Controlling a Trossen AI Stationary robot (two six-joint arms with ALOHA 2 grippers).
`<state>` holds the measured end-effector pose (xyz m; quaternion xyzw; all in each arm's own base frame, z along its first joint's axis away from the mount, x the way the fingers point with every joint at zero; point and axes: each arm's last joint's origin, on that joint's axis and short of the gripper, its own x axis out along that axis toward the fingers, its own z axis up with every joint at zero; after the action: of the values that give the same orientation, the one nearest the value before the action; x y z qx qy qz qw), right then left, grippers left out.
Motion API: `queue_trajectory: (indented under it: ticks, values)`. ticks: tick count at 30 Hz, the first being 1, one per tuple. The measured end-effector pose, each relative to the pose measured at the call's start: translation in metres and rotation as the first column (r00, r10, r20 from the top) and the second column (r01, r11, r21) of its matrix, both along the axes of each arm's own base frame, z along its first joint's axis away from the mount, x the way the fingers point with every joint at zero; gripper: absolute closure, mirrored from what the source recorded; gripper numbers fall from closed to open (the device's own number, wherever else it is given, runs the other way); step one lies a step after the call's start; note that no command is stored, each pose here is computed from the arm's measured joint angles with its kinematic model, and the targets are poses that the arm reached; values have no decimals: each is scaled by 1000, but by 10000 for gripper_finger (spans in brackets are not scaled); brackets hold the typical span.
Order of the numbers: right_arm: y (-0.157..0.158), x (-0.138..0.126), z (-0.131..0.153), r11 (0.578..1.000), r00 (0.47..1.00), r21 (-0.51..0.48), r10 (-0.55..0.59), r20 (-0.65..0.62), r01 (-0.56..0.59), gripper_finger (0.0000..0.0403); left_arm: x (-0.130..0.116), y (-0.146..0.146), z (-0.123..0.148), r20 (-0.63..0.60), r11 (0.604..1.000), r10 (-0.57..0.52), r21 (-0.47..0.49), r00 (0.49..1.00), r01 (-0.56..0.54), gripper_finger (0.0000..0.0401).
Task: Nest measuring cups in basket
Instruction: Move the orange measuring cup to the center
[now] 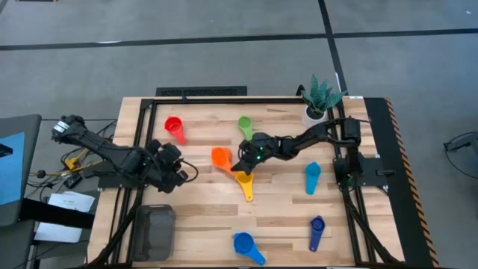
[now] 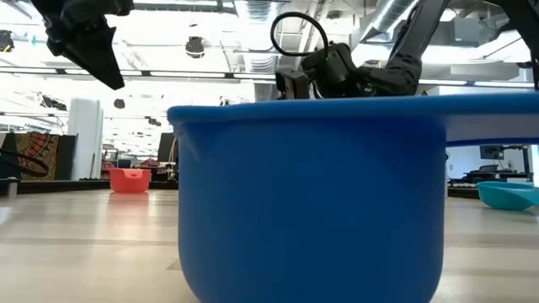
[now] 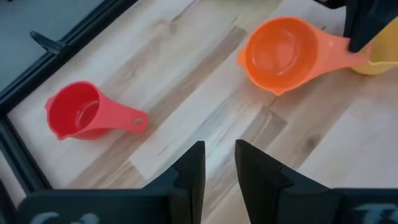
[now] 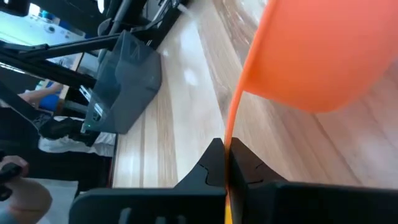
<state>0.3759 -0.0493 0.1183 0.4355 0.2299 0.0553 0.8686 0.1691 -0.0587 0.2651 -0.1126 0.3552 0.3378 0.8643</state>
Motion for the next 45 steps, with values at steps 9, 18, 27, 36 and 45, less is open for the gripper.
queue_trajectory:
  ticks: [9,18,27,36,45]
  values:
    - [-10,-3,-3,999,999,40,-23,-42,25,352,1,2,0,-4,1000,8,-2,1000,-8,324]
    - [-10,-4,-5,997,997,65,-29,-71,34,287,1,2,0,4,1000,20,-9,1000,-20,324]
    - [-10,-6,-10,996,991,79,-30,-133,41,228,-1,3,-1,-7,1000,27,-7,1000,-27,324]
    - [-8,-6,-9,995,991,95,-2,-131,15,206,-5,5,-2,-31,998,63,-14,998,-64,324]
    - [-10,-15,24,1000,994,18,-11,-113,13,207,-7,6,-3,-52,997,76,-12,996,-77,324]
